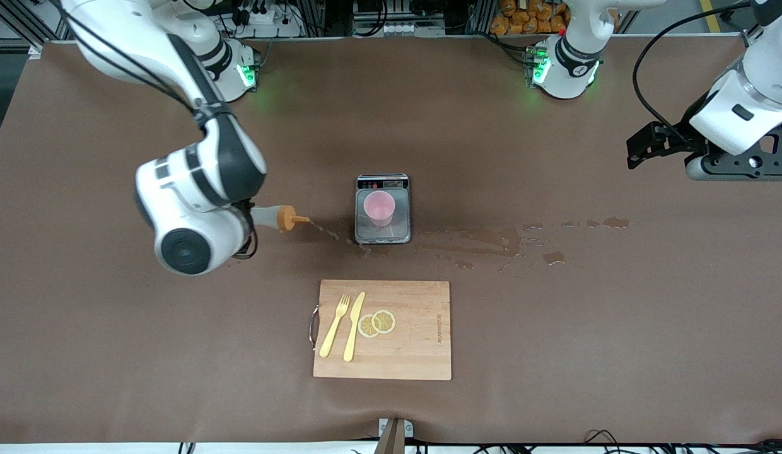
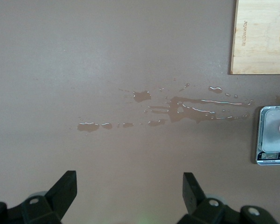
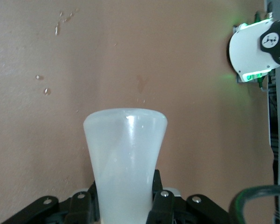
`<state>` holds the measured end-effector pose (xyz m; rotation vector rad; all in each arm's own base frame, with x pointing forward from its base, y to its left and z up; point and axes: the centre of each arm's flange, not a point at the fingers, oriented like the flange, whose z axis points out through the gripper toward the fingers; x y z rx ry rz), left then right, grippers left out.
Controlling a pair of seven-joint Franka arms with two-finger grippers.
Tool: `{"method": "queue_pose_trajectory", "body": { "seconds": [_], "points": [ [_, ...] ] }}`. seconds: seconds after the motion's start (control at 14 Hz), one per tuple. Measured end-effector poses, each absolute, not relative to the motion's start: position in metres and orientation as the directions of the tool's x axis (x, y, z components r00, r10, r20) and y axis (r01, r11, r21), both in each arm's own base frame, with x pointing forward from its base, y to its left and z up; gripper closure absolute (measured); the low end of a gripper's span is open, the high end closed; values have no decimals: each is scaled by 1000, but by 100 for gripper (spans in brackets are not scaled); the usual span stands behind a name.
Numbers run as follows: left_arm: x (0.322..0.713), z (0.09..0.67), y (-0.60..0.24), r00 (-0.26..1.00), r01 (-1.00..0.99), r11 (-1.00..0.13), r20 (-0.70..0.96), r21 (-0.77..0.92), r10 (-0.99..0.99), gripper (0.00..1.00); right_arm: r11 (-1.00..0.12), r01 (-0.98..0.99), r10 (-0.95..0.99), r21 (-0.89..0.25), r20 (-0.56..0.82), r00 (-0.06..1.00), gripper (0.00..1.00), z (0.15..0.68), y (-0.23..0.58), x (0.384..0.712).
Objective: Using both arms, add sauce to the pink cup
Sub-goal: 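Carry the bottle back to its spot with the right gripper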
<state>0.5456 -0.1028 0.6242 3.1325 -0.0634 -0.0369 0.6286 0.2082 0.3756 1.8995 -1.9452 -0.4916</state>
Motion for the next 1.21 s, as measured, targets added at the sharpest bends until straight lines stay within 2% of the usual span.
{"method": "queue_pose_trajectory", "body": {
  "seconds": [0.29,0.5,0.93,1.21],
  "points": [
    [546,624,-103,999,-40,-999,-22,9,-40,0,-114,-877,-948,466,-316,-45,59,386,115,657],
    [546,624,-103,999,-41,-999,-21,9,-41,0,-186,-892,-859,411,-509,-55,59,376,27,663],
    [548,622,-101,999,-38,-999,-24,9,-38,0,-292,-903,-680,315,-732,-36,59,300,-62,653],
    [549,621,-101,999,-36,-999,-22,9,-36,0,-319,-918,-579,233,-815,-6,57,247,-126,637]
  ]
}}
